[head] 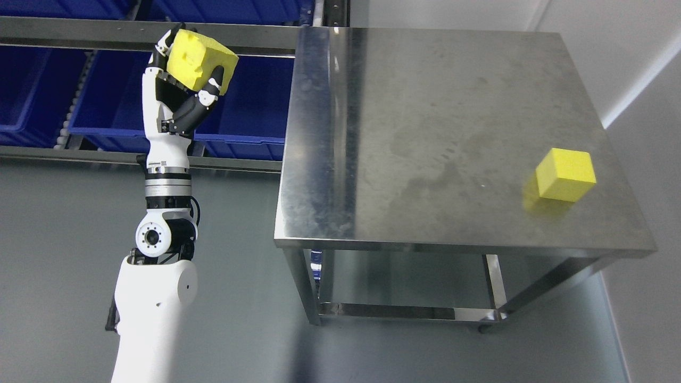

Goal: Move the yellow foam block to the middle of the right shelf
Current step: 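Lift the yellow cube up off the table with the left hand, then hold the cube raised in the left hand while turning toward the blue bins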

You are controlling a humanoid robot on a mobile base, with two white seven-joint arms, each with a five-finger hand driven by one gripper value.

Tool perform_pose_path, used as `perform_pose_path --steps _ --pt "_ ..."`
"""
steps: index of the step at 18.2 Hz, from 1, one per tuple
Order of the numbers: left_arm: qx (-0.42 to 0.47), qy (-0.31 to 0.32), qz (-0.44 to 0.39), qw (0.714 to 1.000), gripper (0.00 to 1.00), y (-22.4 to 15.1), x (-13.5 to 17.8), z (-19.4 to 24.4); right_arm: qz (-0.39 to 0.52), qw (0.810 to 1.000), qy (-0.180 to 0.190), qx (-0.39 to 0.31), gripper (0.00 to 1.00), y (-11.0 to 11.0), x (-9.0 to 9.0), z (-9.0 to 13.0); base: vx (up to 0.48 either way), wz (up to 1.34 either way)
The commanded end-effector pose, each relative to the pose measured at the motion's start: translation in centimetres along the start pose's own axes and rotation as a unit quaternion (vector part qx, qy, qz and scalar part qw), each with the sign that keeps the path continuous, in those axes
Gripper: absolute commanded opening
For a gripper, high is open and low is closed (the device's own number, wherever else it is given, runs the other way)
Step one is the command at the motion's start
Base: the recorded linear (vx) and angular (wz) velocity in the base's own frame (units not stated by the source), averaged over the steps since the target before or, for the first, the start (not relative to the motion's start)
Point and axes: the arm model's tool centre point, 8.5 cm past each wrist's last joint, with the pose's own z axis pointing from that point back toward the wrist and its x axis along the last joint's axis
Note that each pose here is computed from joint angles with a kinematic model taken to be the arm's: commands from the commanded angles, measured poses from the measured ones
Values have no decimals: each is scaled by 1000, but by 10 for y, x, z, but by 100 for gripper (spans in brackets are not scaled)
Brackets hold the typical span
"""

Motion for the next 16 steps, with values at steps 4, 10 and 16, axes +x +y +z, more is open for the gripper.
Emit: perform_pose_path --steps 4,10,16 --pt "12 3 -16 1000 26 14 17 15 1 1000 -11 -7 100 -11 8 -1 -12 660" --pt "47 37 -23 998 26 37 14 19 1 1000 -11 -7 100 -11 8 -1 -6 762" --pt "76 48 -25 996 26 49 26 16 1 1000 -11 -7 100 -11 8 -1 0 798"
